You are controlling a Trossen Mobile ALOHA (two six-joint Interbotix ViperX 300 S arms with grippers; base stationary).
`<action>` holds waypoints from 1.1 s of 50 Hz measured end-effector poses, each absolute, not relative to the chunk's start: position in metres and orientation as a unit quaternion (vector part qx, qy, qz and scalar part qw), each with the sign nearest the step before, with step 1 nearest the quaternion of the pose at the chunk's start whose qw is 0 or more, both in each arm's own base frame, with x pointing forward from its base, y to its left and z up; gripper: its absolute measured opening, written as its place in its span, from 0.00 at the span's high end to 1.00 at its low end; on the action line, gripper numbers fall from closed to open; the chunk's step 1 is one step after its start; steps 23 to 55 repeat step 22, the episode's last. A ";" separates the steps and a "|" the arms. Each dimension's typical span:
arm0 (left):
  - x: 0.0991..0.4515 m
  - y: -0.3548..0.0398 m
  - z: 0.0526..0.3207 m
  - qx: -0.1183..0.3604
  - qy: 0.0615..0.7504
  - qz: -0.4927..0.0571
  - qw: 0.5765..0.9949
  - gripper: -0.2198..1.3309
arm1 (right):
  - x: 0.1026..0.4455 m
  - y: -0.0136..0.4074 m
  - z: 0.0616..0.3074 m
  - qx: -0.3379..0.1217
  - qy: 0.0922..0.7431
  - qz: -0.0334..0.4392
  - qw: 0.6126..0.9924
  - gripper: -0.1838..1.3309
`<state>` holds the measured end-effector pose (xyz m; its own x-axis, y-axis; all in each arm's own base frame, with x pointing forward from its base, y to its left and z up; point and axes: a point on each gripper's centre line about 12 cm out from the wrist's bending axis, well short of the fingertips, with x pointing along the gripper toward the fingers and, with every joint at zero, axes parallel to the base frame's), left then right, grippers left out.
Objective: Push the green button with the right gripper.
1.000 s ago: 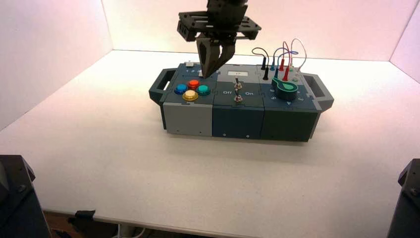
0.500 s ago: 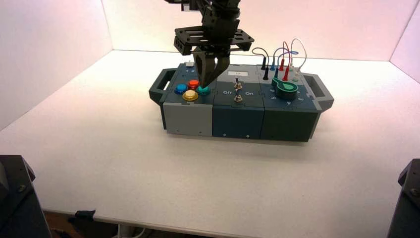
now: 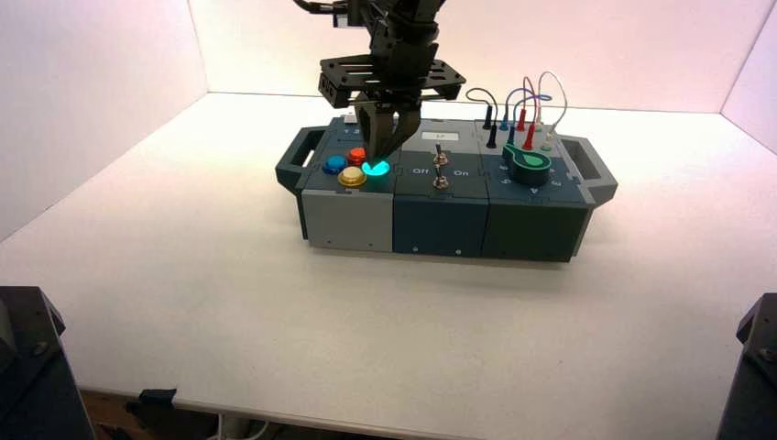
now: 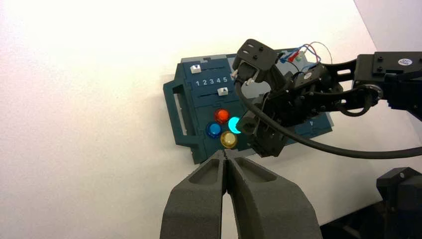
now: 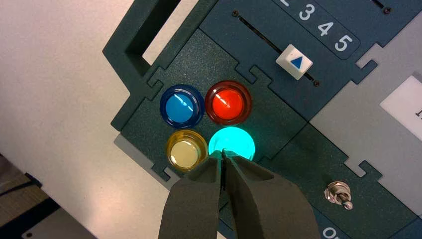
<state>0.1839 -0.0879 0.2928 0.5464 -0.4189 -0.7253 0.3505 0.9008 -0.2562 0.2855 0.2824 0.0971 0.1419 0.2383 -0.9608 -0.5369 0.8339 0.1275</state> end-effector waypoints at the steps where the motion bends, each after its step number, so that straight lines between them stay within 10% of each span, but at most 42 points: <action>1: 0.184 -0.088 0.293 -0.040 0.423 -0.219 0.878 0.96 | 0.286 0.283 0.097 -0.123 0.601 0.260 0.746 0.97; 55: 0.185 -0.088 0.292 -0.038 0.424 -0.220 0.878 0.97 | 0.282 0.280 0.097 -0.122 0.603 0.257 0.745 0.97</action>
